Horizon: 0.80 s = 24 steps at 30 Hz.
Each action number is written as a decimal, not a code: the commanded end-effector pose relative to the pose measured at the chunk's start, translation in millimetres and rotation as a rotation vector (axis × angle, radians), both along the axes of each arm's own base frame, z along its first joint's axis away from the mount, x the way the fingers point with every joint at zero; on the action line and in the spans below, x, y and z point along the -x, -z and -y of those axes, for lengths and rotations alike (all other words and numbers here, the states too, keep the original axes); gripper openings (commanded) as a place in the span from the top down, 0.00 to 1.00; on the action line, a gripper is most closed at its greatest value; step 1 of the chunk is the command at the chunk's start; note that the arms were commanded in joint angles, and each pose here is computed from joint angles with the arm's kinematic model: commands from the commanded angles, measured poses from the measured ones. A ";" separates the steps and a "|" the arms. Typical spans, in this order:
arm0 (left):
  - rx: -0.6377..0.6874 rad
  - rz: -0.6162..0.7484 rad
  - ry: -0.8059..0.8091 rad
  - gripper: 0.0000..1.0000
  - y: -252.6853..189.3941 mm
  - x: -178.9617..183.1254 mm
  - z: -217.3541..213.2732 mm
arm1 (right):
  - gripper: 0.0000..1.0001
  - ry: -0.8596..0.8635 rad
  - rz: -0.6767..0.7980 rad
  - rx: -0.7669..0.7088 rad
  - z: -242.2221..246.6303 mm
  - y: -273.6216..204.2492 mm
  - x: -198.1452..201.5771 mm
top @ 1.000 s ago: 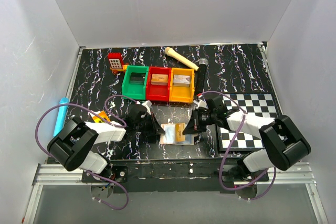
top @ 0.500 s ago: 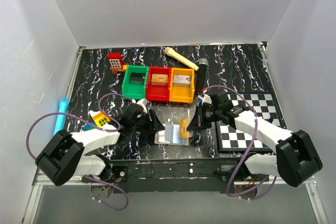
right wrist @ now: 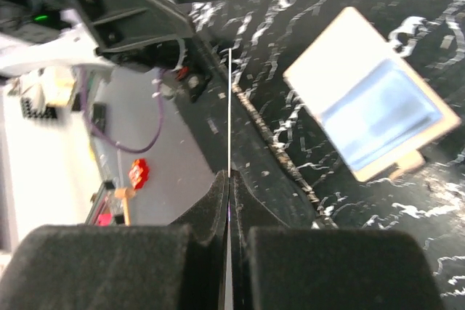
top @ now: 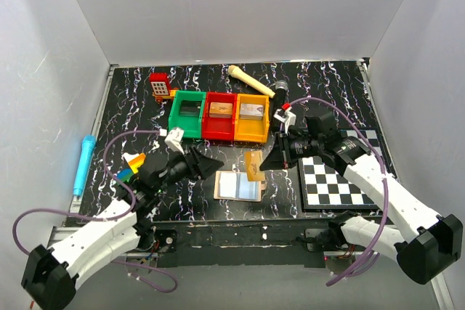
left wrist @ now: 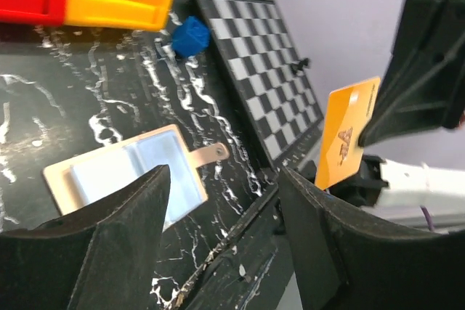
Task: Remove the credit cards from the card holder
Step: Place the credit card in the storage box.
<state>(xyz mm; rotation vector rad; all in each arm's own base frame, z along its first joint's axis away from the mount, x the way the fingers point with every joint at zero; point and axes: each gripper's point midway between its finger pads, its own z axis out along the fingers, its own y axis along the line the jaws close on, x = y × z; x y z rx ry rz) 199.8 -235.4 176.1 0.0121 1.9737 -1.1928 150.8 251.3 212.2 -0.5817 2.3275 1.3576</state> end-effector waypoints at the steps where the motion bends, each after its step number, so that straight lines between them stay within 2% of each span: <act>1: 0.163 0.214 0.150 0.37 -38.6 26.4 7.9 | 0.99 -0.231 0.044 -0.141 -7.0 -47.3 35.1; 4: 0.173 0.259 0.259 0.38 -44.4 42.1 15.0 | 0.99 -0.274 0.032 -0.161 -10.3 -53.3 40.9; 9: 0.269 0.312 0.455 0.46 -65.0 68.6 29.2 | 0.99 -0.333 -0.002 -0.177 -19.3 -55.2 49.5; 15: 0.346 0.335 0.458 0.52 -74.4 70.9 29.7 | 0.99 -0.338 0.005 -0.182 -27.2 -58.3 52.7; 24: 0.361 0.314 0.454 0.59 -68.9 72.1 29.0 | 0.99 -0.324 0.012 -0.191 -37.9 -62.4 45.7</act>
